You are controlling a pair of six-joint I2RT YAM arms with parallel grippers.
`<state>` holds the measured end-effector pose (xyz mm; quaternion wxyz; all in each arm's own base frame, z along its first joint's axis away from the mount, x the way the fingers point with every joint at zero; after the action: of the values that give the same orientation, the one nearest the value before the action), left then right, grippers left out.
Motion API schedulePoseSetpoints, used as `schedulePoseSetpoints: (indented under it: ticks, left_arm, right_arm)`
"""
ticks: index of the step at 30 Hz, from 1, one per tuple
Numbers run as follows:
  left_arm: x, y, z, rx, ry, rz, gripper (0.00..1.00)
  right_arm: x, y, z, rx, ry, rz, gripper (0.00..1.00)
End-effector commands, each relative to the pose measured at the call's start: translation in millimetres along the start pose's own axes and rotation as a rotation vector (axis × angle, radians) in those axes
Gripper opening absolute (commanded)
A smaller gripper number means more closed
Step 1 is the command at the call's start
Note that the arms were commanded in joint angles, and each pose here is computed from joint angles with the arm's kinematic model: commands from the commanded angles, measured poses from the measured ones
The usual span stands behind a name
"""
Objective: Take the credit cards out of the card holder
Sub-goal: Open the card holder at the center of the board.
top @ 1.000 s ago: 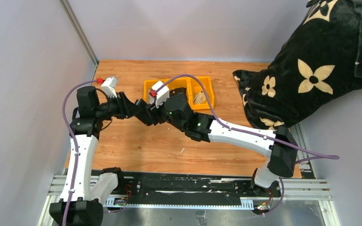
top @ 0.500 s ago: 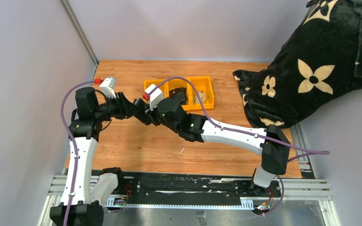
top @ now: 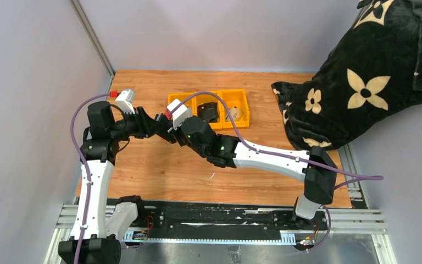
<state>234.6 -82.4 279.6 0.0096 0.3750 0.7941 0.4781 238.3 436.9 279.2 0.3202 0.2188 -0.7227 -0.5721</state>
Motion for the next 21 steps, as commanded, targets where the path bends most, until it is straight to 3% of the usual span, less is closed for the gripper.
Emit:
schedulePoseSetpoints:
  ticks: [1,15,21]
  left_arm:
    - [5.6,-7.9,-16.6,0.007,-0.094,0.035,0.0]
    - [5.7,-18.9,-18.8,0.008,-0.137,0.073,0.0]
    - [6.1,-22.1,-21.2,0.009,-0.16,0.085,0.0]
  right_arm:
    - [2.7,18.5,-38.5,-0.06,-0.14,-0.057,0.0]
    - [9.7,32.1,-56.5,-0.284,-0.064,-0.126,0.0]
    - [13.4,41.5,-61.1,-0.453,0.043,-0.165,0.0]
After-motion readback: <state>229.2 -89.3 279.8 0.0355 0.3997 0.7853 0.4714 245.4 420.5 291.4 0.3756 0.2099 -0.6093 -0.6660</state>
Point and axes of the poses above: each gripper's point midway between its finger pads, its own x axis back along the fingers, its own z axis along the line the jaws close on, y = z × x, the point moved 3 cm from there along x, back along the fingers, and after that the axes turned 2 degrees about x, right-handed, at the moved point
